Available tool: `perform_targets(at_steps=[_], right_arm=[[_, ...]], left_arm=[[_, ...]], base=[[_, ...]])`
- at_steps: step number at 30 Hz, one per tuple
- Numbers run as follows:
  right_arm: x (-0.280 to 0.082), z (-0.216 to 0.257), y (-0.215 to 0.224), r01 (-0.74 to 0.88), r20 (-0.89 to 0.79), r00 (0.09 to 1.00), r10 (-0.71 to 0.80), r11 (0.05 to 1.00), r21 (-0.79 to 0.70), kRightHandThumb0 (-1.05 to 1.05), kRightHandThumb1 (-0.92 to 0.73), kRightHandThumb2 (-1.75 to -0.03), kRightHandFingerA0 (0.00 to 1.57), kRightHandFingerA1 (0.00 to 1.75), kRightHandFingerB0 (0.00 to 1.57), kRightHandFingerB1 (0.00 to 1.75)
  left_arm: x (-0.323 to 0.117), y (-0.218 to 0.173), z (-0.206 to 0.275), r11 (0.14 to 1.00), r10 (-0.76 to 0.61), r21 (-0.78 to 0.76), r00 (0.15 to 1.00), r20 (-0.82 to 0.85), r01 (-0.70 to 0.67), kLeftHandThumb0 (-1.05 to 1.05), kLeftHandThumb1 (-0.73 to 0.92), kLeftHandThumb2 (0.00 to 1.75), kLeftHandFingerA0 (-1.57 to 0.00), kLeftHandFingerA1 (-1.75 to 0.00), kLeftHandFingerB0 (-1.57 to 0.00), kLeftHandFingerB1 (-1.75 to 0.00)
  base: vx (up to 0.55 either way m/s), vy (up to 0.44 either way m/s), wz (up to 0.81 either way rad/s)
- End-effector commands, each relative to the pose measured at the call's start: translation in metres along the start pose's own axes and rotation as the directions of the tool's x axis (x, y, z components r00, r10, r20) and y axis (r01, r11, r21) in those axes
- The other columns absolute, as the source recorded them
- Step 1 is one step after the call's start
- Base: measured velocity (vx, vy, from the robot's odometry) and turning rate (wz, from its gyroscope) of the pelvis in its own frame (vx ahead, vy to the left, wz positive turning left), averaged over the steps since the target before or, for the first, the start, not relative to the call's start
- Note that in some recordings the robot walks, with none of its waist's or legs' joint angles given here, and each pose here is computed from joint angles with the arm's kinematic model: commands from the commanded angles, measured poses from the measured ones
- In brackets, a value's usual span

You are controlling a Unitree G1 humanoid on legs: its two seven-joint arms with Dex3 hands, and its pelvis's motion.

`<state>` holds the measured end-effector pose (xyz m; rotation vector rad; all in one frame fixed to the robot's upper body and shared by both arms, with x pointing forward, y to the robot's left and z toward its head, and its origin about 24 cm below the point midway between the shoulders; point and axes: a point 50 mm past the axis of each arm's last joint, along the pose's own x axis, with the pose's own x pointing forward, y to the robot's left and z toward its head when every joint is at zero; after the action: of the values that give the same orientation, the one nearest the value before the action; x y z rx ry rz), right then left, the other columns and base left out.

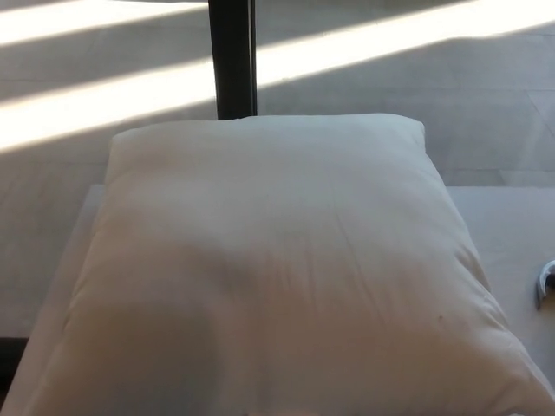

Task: A hammer is kept on the right hand side and a pillow is kept on the left hand side on the desk infront of the robot and the robot uses its right hand to pick up the hammer and makes a downward swinging motion to hit the pillow

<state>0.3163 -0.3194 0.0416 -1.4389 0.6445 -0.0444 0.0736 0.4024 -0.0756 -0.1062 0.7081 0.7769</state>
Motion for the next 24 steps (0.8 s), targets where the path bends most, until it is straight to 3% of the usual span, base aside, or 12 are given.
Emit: perform_targets(at_steps=[1,3,6,7,8,9,10,11,13,14,16,24], right_arm=[[-0.008,-0.003,0.036,-0.029,0.102,0.994,0.026,0.999,0.028,-0.38,-0.89,-0.76,0.78,1.27,0.70,0.99],[-0.010,-0.003,0.037,-0.011,0.143,0.990,-0.001,0.996,0.084,-0.35,-0.80,-0.85,1.00,1.74,0.78,1.50],[-0.010,-0.004,0.037,0.001,0.152,0.988,-0.015,0.996,0.092,-0.36,-0.82,-0.84,1.05,1.75,0.79,1.57],[-0.012,-0.005,0.035,0.047,0.183,0.981,-0.069,0.991,0.124,-0.34,-0.75,-0.88,1.06,1.75,0.68,1.69],[-0.012,-0.006,0.034,0.055,0.178,0.980,-0.085,0.984,0.170,-0.36,-0.79,-0.80,1.04,1.75,0.68,1.69],[-0.012,-0.006,0.031,0.064,0.171,0.980,-0.101,0.975,0.211,-0.32,-0.68,-0.96,1.01,1.75,0.75,1.49],[-0.011,-0.007,0.028,0.076,0.159,0.980,-0.122,0.961,0.264,-0.32,-0.68,-0.96,1.01,1.75,0.75,1.49],[-0.010,-0.007,0.023,0.088,0.138,0.981,-0.138,0.945,0.316,-0.32,-0.69,-0.90,1.01,1.75,0.72,1.03],[-0.009,-0.008,0.017,0.097,0.115,0.981,-0.159,0.902,0.422,-0.28,-0.58,-0.96,0.97,1.75,0.72,1.44],[-0.009,-0.009,0.011,0.116,0.096,0.977,-0.192,0.847,0.520,-0.22,-0.53,-1.07,0.94,1.75,0.77,1.62],[-0.007,-0.011,-0.004,0.113,0.061,0.972,-0.225,0.682,0.723,-0.22,-0.51,-1.16,0.96,1.75,0.85,1.61],[-0.006,-0.007,-0.043,-0.044,0.098,0.965,-0.242,0.220,0.975,-0.25,-0.52,-1.23,0.98,1.75,0.76,1.63]], left_arm=[[0.000,0.002,0.006,1.000,0.007,0.024,0.999,0.039,-0.008,-0.53,0.65,0.60,-0.73,-0.51,-0.65,-0.49],[-0.001,0.003,0.005,1.000,0.014,0.020,0.999,0.044,-0.015,-0.51,0.65,0.60,-0.74,-0.51,-0.63,-0.48],[-0.001,0.003,0.004,1.000,0.015,0.021,0.999,0.041,-0.016,-0.51,0.65,0.60,-0.75,-0.51,-0.63,-0.49],[-0.001,0.003,0.003,1.000,0.018,0.003,0.999,0.033,-0.019,-0.51,0.64,0.60,-0.75,-0.52,-0.65,-0.50],[-0.001,0.005,0.002,1.000,0.021,0.009,0.999,0.029,-0.021,-0.53,0.63,0.60,-0.77,-0.51,-0.68,-0.50],[-0.001,0.005,0.002,1.000,0.024,0.012,0.999,0.027,-0.025,-0.54,0.63,0.60,-0.79,-0.51,-0.72,-0.50],[-0.001,0.005,0.002,0.999,0.029,0.016,0.999,0.025,-0.029,-0.54,0.63,0.60,-0.79,-0.51,-0.72,-0.50],[-0.001,0.004,0.002,1.000,0.027,0.002,0.999,0.026,-0.027,-0.53,0.63,0.59,-0.77,-0.51,-0.72,-0.51],[-0.001,0.003,0.003,1.000,0.026,0.007,0.999,0.032,-0.027,-0.52,0.64,0.59,-0.75,-0.51,-0.68,-0.50],[-0.001,0.003,0.003,1.000,0.022,0.014,0.999,0.034,-0.023,-0.52,0.64,0.60,-0.73,-0.50,-0.65,-0.49],[-0.002,0.004,0.001,0.999,0.027,0.022,0.999,0.030,-0.028,-0.51,0.65,0.60,-0.75,-0.50,-0.66,-0.49],[-0.003,0.007,-0.001,0.999,0.033,0.011,0.999,0.021,-0.034,-0.53,0.63,0.59,-0.75,-0.51,-0.67,-0.50]], base=[[0.00,0.000,0.00],[0.00,0.000,0.00],[0.00,0.000,0.00],[0.00,0.000,0.00],[0.00,0.000,0.00],[0.00,0.000,0.00],[0.00,0.000,0.00],[0.00,0.000,0.00],[0.00,0.000,0.00],[0.00,0.000,0.00],[0.00,0.000,0.00],[0.00,0.000,0.00]])
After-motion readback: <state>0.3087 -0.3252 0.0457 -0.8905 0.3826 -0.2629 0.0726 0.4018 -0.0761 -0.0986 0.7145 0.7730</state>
